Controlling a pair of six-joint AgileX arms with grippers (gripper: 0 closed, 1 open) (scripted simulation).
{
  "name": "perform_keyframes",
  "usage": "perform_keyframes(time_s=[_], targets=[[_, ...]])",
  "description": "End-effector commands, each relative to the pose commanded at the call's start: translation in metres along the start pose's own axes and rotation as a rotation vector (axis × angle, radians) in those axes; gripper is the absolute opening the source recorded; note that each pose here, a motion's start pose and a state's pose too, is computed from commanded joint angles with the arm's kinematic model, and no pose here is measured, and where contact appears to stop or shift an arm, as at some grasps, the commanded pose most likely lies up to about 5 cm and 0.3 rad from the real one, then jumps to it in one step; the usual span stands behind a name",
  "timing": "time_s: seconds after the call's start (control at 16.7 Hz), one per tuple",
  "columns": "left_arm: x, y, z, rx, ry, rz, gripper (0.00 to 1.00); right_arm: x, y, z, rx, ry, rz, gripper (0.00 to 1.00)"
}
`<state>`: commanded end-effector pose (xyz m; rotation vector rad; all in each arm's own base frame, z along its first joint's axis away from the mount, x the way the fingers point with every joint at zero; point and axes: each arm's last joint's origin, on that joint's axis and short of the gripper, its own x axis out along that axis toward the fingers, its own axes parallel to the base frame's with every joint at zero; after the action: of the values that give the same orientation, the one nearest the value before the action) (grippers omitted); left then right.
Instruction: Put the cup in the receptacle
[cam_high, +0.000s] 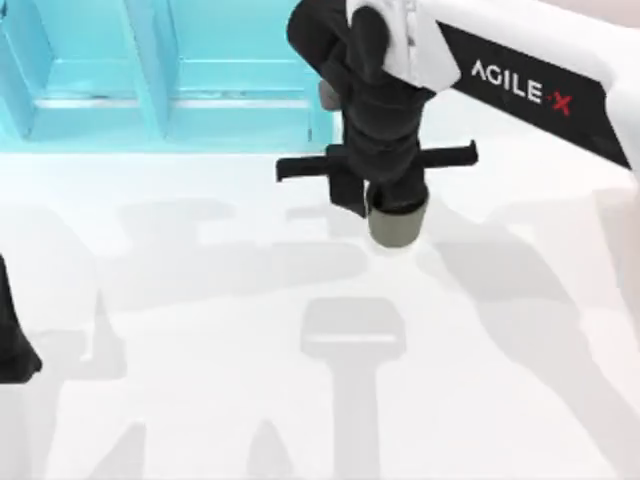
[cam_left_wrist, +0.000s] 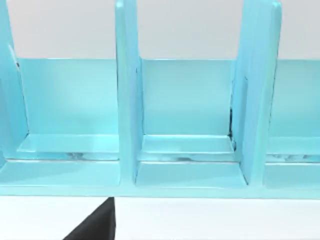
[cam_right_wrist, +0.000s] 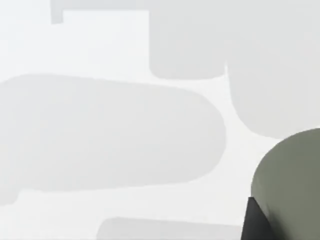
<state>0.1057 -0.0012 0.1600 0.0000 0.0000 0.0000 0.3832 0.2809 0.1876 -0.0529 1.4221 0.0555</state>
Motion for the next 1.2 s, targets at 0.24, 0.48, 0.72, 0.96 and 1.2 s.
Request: perform_keyframes(time_s=[0.24,0.48,0.72,0.96,1.2], targets=[[0.000,0.000,0.000,0.000,0.000,0.000,1.00,-0.027,-0.136,0.029,0.043,0.024,-0.011,0.00],[0.000,0.000,0.000,0.000,0.000,0.000,1.00,-0.060,-0.297,0.008,0.142,0.030,-0.030,0.00],[0.000,0.000,0.000,0.000,0.000,0.000,1.00,-0.095,-0.376,-0.059,0.119,0.028,-0.015,0.00],[0.000,0.000,0.000,0.000,0.000,0.000,1.00,-0.106,-0.393,-0.096,0.089,0.027,0.021,0.00],[0.000,0.000,0.000,0.000,0.000,0.000,1.00,-0.106,-0.393,-0.098,0.086,0.028,0.025,0.00]])
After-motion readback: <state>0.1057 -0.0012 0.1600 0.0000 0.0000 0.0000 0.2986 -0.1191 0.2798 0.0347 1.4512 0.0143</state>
